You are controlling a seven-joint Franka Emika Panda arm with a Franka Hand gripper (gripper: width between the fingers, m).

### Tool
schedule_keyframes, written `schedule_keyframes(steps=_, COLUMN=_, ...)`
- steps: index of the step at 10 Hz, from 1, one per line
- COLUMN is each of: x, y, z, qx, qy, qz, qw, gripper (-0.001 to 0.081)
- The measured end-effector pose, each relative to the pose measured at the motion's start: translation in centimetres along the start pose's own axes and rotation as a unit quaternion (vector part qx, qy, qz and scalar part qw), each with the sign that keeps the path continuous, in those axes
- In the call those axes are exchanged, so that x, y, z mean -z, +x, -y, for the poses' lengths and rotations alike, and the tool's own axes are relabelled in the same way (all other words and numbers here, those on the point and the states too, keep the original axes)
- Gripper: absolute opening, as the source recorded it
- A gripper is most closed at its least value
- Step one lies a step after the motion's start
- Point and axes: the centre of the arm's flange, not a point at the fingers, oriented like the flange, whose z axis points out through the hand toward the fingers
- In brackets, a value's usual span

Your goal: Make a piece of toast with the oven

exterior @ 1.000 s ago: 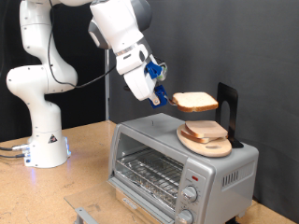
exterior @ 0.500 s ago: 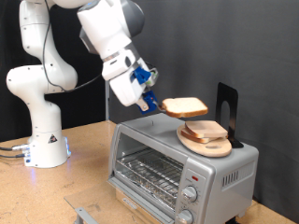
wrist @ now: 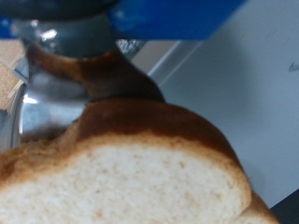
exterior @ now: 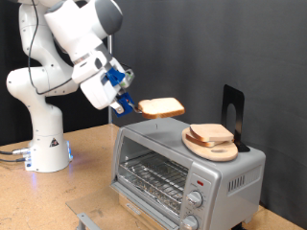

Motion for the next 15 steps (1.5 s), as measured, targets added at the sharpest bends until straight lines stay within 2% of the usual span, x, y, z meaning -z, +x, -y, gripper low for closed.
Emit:
schedule_keyframes(steps=3, x=2.1, y=-1.8, z=-1.2, qx=-0.010, qy=0.014, qz=-0.003, qw=0.9998, gripper=0.0437)
schedule_keyframes(steps=6, x=1.4, y=-2.1, z=-2.0, qx=-0.015, qy=0.010, qz=-0.001, qw=0.9998, gripper=0.0437)
schedule_keyframes(steps=10, x=-0.1, y=-4.4, z=-7.4, qx=-0.037, qy=-0.036, qz=-0.005, qw=0.9986, gripper=0.0437)
schedule_keyframes(steps=15, x=-3.3, y=-5.3, z=-13.4, qx=-0.061, qy=-0.078, qz=-0.011, qw=0.9950, gripper=0.0436)
